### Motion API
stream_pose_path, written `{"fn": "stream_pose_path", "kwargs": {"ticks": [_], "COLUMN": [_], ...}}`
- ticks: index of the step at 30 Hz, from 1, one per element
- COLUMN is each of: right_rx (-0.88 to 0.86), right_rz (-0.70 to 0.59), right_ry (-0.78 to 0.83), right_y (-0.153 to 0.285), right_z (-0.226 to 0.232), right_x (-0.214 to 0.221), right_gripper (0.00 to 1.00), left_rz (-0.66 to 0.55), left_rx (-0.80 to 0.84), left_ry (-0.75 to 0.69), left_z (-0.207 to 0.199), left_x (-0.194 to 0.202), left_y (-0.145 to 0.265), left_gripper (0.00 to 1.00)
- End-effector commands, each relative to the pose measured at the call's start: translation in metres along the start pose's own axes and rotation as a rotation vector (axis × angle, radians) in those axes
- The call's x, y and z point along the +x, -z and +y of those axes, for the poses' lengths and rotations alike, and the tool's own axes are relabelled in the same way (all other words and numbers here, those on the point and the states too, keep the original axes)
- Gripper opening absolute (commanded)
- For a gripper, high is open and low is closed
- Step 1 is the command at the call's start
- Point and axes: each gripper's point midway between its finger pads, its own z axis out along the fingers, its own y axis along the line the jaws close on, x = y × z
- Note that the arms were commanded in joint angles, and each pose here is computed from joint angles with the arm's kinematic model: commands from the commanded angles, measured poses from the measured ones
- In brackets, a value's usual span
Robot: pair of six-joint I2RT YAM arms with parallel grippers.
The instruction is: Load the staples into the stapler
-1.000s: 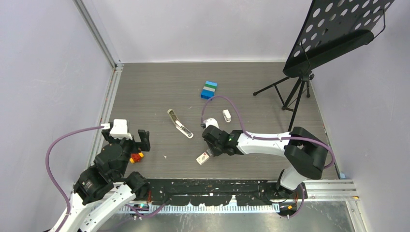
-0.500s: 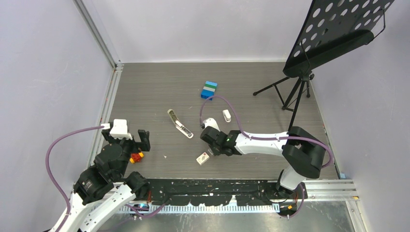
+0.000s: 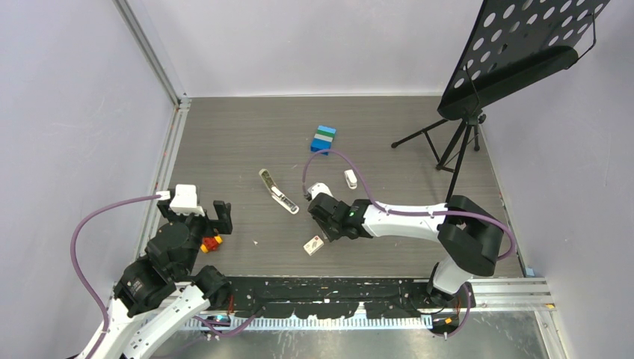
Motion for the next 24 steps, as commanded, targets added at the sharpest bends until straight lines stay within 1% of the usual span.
{"fn": "stream_pose_path", "kwargs": {"ticks": [1,12,16,24], "right_rx": [-0.019,-0.013,-0.003,0.002], "right_rz": [-0.047,-0.021,-0.014,-0.01], "right_ry": [0.034,0.027,0.027,0.017], "right_y": [0.007,-0.003,-0.005,-0.006], "right_z": [0.004,0.005,0.003,0.001], "right_x": [-0.023,-0.02,-0.019,-0.017], "right_gripper": [0.35,0.34,0.31,0.3], "left_rz": [-0.03,-0.025,-0.029,-0.031], "left_rx": [0.005,0.008,0.011,0.009], "left_ry": [0.013,0.01,0.011,0.014], "left_z": [-0.004,-0.005,-0.005,-0.004], "left_x": [-0.009,-0.009,-0.009,-0.009], "left_y": [-0.003,-0.004,-0.004,-0.003], "left_gripper": [1.0,1.0,1.0,1.0]}}
